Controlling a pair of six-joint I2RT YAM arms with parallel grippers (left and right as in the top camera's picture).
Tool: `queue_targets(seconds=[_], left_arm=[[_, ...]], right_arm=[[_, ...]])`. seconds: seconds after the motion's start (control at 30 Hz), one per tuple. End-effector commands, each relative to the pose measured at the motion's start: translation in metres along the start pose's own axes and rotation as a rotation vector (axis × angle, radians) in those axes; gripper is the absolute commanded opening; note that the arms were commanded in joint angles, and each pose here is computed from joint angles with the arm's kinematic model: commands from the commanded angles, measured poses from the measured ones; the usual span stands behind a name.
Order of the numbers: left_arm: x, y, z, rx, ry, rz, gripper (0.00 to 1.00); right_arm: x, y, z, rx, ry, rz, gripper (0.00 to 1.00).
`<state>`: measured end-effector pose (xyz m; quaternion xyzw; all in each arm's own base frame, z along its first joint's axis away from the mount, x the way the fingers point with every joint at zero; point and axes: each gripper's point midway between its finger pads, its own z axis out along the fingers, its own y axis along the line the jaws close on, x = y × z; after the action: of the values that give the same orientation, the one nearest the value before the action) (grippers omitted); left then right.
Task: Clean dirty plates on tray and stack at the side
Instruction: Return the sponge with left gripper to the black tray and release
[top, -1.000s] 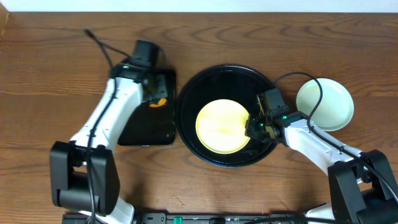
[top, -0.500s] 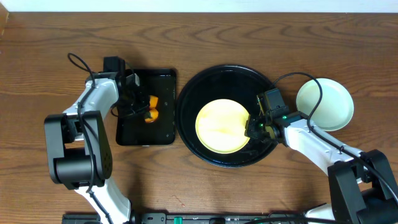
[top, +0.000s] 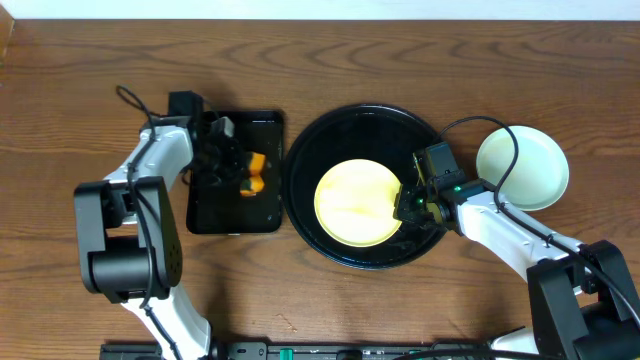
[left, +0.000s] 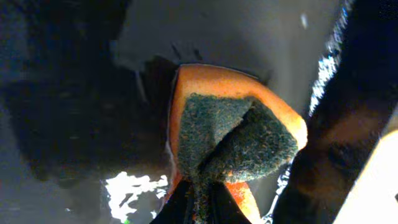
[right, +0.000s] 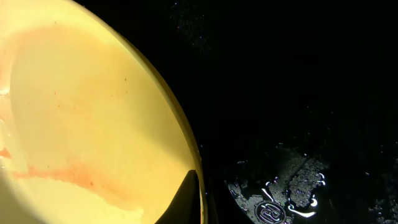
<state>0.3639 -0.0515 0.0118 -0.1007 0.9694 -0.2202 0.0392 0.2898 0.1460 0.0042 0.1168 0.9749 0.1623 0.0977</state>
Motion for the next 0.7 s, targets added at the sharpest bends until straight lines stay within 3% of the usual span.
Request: queue_targets(seconds=[0.0,0.1,0.17,0.37,0.53,0.67], left_arm=[[-0.001,0.009,-0.004,-0.112,-0.025,0.037,0.08],[-0.015,0.051,-0.04,-0.409,-0.174,-0.14,0.07],[-0.017,0.06,-0.056,-0.484,-0.229,-0.2,0.07],[-0.01,0.047,-0.05,-0.423,-0.202,-0.242,0.07],[0.0,-0.003,-0.03,-0.224,-0.102,0.01,0.08],[0.005,-0.008,-0.024,-0.274,-0.085,0.092,0.07]], right_arm=[[0.005,-0.004,0.003,0.009,0.021,0.002,0.05],[0.005,-0.005,0.003,0.01,0.022,0.003,0.05],[0.005,-0.004,0.003,0.01,0.021,0.003,0.04],[0.005,-0.004,0.003,0.01,0.021,0.003,0.04],[0.005,-0.004,0.003,0.01,0.021,0.003,0.03],[0.005,-0.005,0.003,0.01,0.022,0.003,0.03]])
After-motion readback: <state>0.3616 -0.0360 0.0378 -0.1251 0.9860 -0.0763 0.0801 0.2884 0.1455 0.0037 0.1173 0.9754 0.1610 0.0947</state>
